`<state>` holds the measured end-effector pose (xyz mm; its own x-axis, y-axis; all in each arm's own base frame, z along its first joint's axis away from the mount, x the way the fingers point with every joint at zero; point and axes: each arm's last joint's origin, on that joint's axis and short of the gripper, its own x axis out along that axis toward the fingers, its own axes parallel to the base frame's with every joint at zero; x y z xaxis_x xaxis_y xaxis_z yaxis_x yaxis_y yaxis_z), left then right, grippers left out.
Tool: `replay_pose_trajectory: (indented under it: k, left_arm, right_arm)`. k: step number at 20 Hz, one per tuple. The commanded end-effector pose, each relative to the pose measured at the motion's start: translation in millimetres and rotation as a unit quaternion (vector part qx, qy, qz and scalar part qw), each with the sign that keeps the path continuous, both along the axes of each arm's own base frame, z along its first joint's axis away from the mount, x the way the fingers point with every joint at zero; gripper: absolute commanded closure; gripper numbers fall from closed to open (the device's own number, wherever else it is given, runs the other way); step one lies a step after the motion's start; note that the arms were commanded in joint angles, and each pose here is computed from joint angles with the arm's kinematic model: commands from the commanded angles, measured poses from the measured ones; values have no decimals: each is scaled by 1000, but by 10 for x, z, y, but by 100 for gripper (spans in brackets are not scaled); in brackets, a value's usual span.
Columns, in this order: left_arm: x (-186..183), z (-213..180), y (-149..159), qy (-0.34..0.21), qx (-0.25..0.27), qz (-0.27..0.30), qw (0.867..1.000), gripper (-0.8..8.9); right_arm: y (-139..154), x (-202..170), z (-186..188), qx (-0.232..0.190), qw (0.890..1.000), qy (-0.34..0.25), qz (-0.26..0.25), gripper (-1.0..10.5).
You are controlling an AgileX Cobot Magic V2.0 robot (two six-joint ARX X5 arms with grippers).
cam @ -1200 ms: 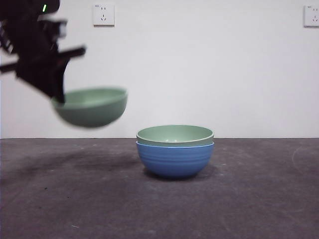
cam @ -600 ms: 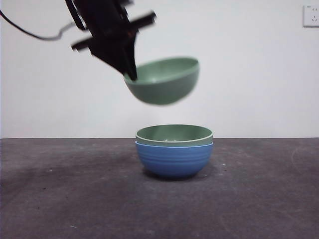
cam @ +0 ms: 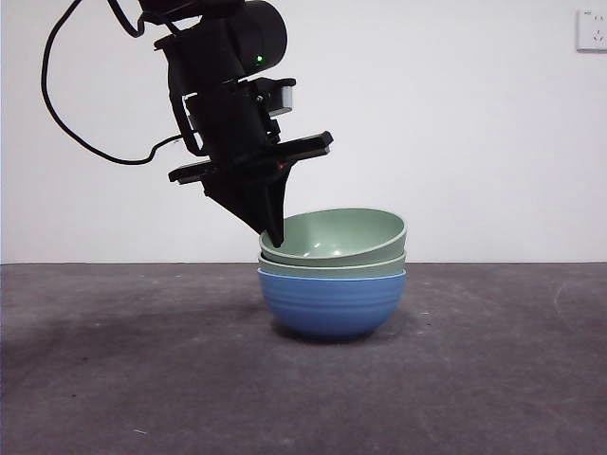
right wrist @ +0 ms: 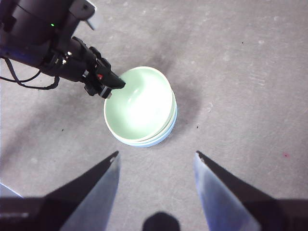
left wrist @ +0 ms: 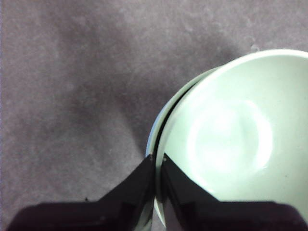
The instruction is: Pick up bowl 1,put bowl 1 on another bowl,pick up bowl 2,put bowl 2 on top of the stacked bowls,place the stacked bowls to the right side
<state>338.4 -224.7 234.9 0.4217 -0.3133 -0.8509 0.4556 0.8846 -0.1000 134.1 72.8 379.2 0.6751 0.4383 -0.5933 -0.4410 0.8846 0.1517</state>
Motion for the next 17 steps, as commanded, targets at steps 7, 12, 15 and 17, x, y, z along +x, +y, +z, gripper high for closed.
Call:
replay_pose_trajectory:
  k: [7,12,15,17]
  left_arm:
    - [-74,-53,-28,42,-6,-14,999,554]
    - [-135,105,24,32,-10,-13,999,554]
    - [-174,314,53,27,-10,-16,999,553]
    - [-194,483,67,33,3,-26,999,554]
  right_arm:
    - [-2,0,-20,-5,1000,5,-1,690]
    - [-3,-3,-24,-5,1000,8,-1,690]
    - [5,12,-34,-5,1000,14,-3,690]
    - [16,33,-47,-7,1000,18,-3,689]
